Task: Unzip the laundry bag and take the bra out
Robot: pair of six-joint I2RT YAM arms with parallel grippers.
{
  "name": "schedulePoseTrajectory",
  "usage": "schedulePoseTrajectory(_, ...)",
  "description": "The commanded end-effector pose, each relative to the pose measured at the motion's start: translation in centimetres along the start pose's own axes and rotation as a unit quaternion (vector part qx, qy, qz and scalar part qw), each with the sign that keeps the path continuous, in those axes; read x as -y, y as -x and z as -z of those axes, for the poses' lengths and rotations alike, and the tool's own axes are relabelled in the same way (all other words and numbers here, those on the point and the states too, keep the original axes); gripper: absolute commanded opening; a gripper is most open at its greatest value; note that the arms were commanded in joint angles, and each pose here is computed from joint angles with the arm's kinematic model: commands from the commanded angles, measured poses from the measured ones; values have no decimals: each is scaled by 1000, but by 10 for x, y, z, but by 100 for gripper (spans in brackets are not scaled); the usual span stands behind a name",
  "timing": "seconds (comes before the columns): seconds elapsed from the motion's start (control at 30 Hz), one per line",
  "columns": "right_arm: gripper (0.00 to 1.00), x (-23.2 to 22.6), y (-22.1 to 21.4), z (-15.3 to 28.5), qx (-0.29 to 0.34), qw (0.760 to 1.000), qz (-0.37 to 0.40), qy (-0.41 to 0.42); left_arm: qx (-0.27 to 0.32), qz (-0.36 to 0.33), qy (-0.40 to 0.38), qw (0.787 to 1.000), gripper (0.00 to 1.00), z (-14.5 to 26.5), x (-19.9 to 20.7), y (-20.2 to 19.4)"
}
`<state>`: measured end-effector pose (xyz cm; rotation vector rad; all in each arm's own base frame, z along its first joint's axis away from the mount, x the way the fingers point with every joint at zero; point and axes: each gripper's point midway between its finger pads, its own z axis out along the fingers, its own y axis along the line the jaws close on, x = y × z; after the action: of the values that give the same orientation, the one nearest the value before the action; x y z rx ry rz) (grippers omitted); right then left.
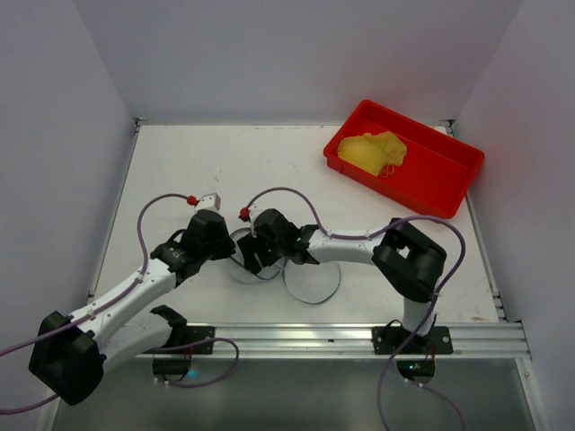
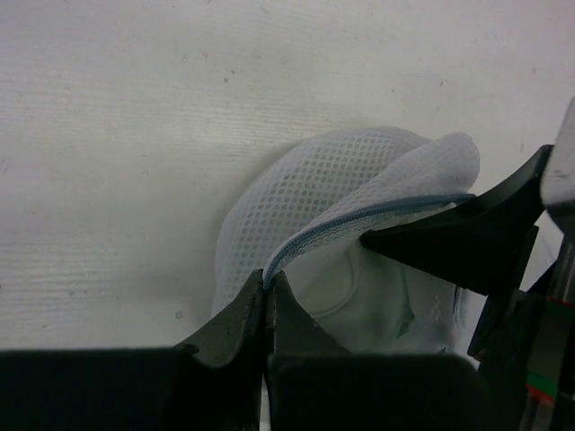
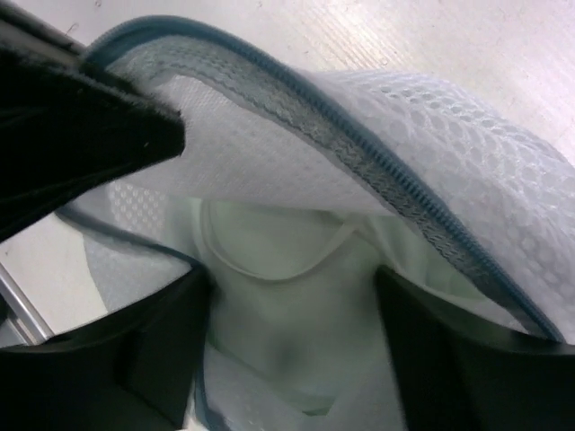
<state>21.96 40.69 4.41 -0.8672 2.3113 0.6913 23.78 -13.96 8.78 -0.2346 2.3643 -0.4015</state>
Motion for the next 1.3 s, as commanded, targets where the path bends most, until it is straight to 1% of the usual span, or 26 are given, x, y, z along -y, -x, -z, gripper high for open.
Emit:
schedulePoseTrajectory(0.0,69,9,-22,-9,-53,998,0,-20,29,14,8,999,0,3,0,16)
schedulePoseTrajectory(0.03,57,7,-21,-7,-50,999,2,-16,28,15,7,999,0,4,1,16)
schedulePoseTrajectory(0.07,35,5,-18,-4,-42,999,4,-9,27,15,6,999,0,5,1,16)
schedulePoseTrajectory(0.13,19,4,-18,3,-33,999,3,-4,29,15,13,999,0,5,-2,16)
schedulePoseTrajectory(0.17,7,-1,-8,12,-15,1000,7,5,32,14,13,999,0,7,-2,17)
schedulePoseTrajectory(0.23,0,-3,-8,22,-9,1000,10,13,36,9,22,999,0,8,-5,20)
schedulePoseTrajectory(0.27,0,-8,4,35,12,1000,15,22,36,7,24,999,0,9,-6,21)
schedulePoseTrajectory(0.37,0,-17,11,58,37,998,21,47,41,1,36,999,0,11,-10,25)
schedulePoseTrajectory(0.4,0,-25,25,77,65,996,29,62,42,0,36,998,0,12,-10,26)
schedulePoseTrajectory(0.47,0,-33,30,96,82,992,42,85,44,-2,41,998,0,12,-12,27)
schedulePoseTrajectory(0.5,0,-40,44,118,114,988,47,96,43,-3,42,998,0,12,-12,27)
schedulePoseTrajectory(0.57,0,-43,53,138,145,982,51,110,40,-4,43,998,0,11,-12,25)
schedulePoseTrajectory(0.6,0,-45,65,159,176,976,50,116,37,-4,42,998,0,10,-12,23)
schedulePoseTrajectory(0.7,0,-46,92,190,250,959,37,126,25,-3,29,999,0,7,-9,17)
schedulePoseTrajectory(0.73,0,-46,101,207,280,951,34,129,21,-5,19,1000,0,5,-5,15)
schedulePoseTrajectory(0.8,0,-40,124,231,333,936,15,116,10,-6,12,1000,0,3,-4,11)
schedulePoseTrajectory(0.87,0,-32,142,245,369,924,4,97,5,-9,6,1000,0,2,-2,8)
schedulePoseTrajectory(0.9,0,-19,158,255,393,917,-10,69,1,-9,-1,1000,0,3,0,7)
schedulePoseTrajectory(0.97,0,-1,173,255,401,914,-38,41,3,-11,-20,1000,0,4,7,8)
schedulePoseTrajectory(1.0,0,15,188,263,418,907,-53,21,4,-12,-35,999,0,5,13,8)
schedulePoseTrajectory(1.07,0,28,203,264,431,900,-69,7,10,-12,-49,999,0,8,17,11)
schedulePoseTrajectory(1.1,0,36,217,275,447,892,-71,1,11,-13,-53,998,0,9,18,11)
schedulePoseTrajectory(1.2,0,33,238,289,461,884,-63,36,13,-15,-55,998,0,9,20,14)
schedulePoseTrajectory(1.23,0,14,248,301,463,881,-40,82,6,-16,-55,998,0,6,22,12)
schedulePoseTrajectory(1.27,0,6,253,304,460,881,-36,103,6,-16,-58,998,0,6,24,14)
